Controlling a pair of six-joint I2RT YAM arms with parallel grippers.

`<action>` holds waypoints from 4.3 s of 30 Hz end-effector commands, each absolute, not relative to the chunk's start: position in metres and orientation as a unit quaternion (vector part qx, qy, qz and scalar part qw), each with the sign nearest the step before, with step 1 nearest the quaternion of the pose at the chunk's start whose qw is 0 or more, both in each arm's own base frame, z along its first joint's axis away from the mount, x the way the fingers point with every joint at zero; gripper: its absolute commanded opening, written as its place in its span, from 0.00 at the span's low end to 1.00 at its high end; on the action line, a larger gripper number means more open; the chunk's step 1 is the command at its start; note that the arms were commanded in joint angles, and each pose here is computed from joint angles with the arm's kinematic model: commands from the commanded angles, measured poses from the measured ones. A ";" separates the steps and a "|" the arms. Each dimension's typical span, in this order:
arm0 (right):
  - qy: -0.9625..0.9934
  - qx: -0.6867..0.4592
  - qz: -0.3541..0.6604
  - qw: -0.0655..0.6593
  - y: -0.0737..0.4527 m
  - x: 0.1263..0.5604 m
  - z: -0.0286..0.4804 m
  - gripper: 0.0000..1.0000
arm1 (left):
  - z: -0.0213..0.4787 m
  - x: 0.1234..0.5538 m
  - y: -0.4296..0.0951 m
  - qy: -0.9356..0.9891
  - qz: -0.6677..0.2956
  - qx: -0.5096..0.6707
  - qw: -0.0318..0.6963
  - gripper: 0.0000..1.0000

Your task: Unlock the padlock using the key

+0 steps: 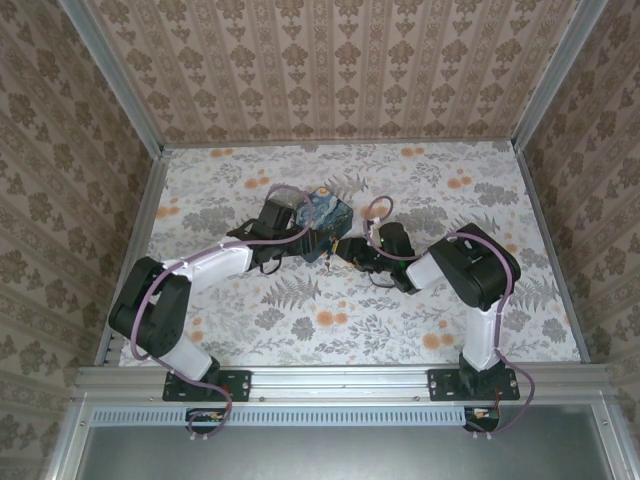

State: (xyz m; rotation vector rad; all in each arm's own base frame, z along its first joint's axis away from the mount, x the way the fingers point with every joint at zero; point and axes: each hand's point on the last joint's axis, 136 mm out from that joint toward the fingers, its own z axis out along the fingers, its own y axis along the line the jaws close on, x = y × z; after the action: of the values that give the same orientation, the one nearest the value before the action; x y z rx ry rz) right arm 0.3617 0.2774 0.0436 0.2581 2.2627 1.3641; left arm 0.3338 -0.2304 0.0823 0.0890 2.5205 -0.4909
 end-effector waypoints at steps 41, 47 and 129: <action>0.895 0.152 0.348 0.236 0.268 0.372 -0.005 0.00 | 0.021 0.299 -0.215 0.970 -0.141 0.029 0.195 0.72; 0.883 0.168 0.370 0.234 0.267 0.371 0.004 0.00 | 0.018 0.298 -0.213 0.972 -0.136 0.028 0.190 0.72; 0.788 0.267 0.498 0.244 0.187 0.492 0.051 0.00 | -0.009 0.290 -0.213 0.982 -0.114 0.040 0.142 0.65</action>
State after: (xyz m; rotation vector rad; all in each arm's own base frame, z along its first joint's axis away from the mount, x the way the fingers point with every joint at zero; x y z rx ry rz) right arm 0.4599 0.2162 0.0392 0.5442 2.3016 1.2330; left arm 0.3444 -0.2569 0.0593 0.0826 2.5344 -0.5837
